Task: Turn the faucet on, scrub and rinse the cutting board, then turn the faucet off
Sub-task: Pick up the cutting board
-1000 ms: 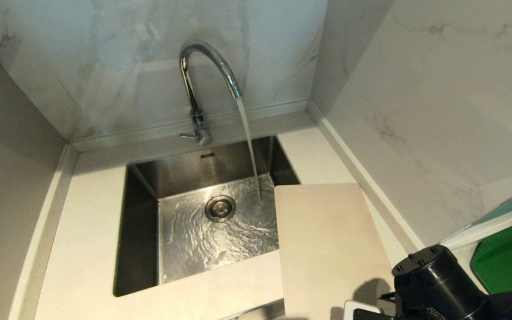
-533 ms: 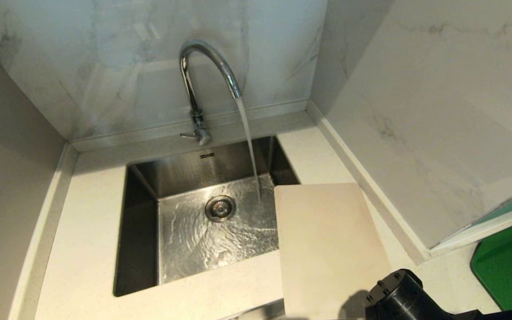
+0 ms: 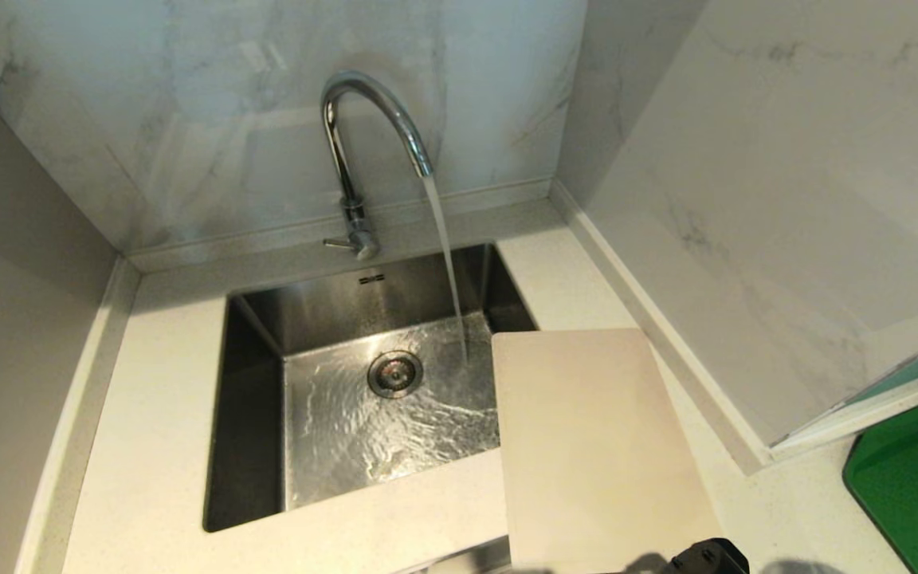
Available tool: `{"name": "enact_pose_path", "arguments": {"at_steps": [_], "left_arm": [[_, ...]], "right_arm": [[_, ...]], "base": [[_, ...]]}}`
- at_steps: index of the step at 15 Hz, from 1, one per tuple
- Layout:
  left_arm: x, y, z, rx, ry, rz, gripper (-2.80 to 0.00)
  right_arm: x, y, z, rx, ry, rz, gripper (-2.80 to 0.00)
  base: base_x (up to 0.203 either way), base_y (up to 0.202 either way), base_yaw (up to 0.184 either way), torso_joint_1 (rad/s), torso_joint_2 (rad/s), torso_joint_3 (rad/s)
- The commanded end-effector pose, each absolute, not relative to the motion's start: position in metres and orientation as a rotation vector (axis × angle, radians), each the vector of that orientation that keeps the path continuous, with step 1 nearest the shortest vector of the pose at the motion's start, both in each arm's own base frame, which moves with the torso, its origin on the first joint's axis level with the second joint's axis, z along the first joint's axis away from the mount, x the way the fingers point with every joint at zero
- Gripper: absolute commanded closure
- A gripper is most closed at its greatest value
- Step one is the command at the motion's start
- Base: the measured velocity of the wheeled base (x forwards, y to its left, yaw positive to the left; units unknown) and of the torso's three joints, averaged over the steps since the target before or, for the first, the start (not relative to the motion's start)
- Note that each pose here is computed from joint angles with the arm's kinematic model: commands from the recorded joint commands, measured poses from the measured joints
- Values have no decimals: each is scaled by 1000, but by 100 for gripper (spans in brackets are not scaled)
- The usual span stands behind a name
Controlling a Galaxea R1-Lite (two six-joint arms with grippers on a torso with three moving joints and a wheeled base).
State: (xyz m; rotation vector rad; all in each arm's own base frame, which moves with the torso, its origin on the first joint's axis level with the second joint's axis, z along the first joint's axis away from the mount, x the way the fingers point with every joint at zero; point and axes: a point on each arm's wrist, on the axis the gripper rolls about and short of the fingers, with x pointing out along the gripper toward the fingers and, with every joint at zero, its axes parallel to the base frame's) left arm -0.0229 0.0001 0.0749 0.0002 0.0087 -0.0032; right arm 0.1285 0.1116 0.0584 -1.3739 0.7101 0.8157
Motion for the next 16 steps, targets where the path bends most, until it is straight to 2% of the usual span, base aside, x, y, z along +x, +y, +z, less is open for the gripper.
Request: {"name": "enact_pose_path", "arguments": {"at_steps": [1, 16], "left_arm": [[-23, 0, 75, 0, 11, -3, 0], [-23, 0, 75, -2, 6, -3, 0]], "right_arm": [[128, 111, 46, -1414, 696, 838, -280], [146, 109, 25, -1354, 771, 841, -280]], "base": [[0, 0, 0, 0, 0, 0], [0, 0, 0, 0, 0, 0]]}}
